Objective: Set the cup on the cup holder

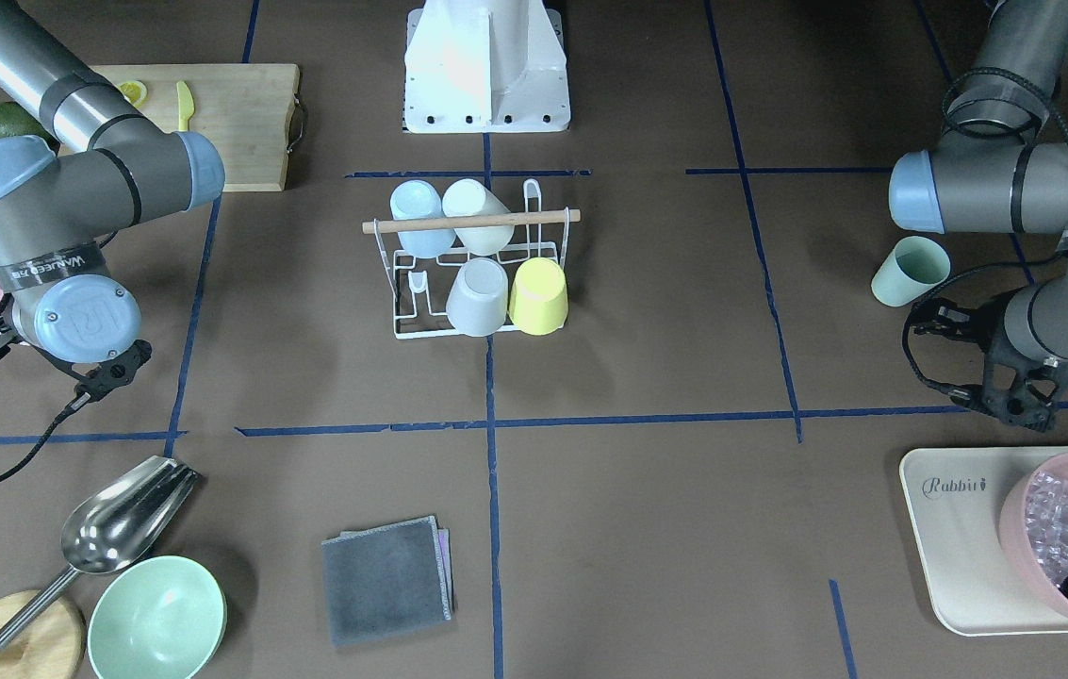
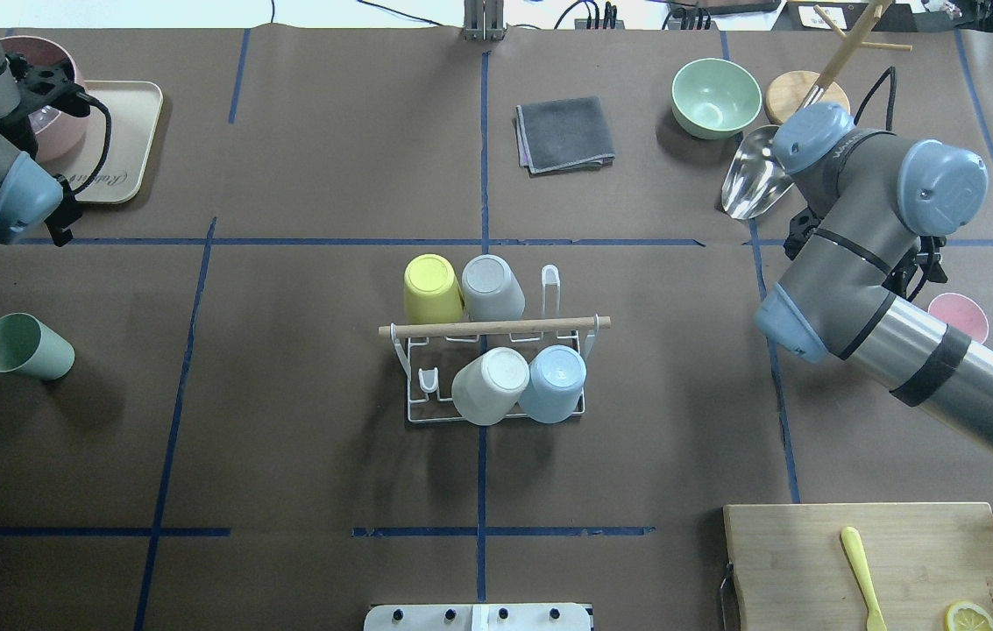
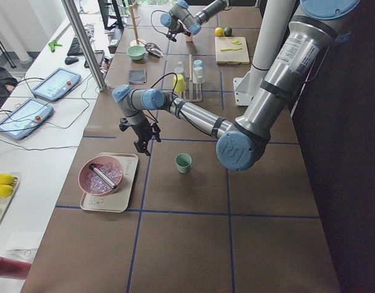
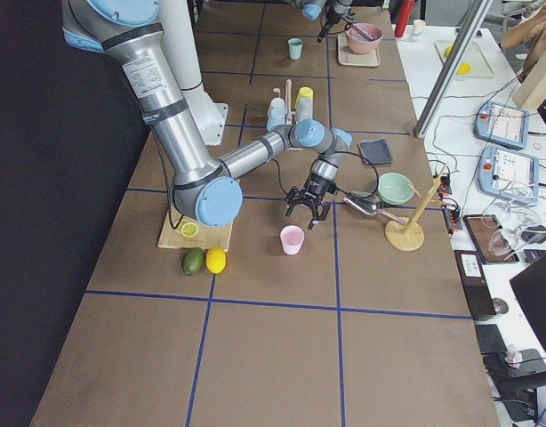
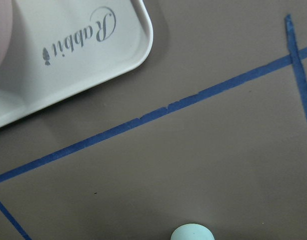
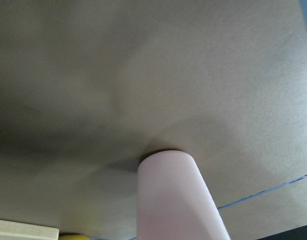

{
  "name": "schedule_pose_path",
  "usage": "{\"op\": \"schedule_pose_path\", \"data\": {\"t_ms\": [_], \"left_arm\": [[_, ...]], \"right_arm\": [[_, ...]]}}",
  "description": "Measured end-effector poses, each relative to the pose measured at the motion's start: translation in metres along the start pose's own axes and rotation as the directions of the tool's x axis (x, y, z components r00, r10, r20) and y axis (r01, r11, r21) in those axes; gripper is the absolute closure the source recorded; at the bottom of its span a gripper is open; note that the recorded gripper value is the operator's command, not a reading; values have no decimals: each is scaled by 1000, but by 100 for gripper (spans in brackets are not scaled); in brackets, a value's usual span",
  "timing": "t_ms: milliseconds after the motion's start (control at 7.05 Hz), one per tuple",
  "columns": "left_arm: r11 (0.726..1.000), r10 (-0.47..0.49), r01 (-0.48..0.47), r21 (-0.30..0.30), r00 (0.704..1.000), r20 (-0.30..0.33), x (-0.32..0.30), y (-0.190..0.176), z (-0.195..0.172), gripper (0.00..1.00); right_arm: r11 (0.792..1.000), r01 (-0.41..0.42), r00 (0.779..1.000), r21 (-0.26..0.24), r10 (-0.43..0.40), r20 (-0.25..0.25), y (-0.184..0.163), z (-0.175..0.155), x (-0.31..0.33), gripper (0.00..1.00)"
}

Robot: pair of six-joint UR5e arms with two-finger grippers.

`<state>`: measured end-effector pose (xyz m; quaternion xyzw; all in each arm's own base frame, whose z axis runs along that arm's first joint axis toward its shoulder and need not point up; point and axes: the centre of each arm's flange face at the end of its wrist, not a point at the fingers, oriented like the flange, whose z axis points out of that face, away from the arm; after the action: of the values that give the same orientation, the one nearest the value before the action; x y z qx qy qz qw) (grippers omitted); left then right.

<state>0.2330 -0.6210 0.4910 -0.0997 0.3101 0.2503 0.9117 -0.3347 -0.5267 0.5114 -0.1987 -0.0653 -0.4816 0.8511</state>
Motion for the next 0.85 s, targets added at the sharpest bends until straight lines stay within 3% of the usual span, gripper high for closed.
{"op": "schedule_pose_path", "data": {"t_ms": [568, 851], "left_arm": [[985, -58, 53, -162, 998, -27, 27, -6, 28, 0], [974, -65, 59, -217, 998, -21, 36, -4, 47, 0]], "right_arm": [[997, 58, 993, -58, -64, -100, -15, -1, -7, 0], [992, 74, 991, -100, -84, -104, -26, 15, -15, 0]]}}
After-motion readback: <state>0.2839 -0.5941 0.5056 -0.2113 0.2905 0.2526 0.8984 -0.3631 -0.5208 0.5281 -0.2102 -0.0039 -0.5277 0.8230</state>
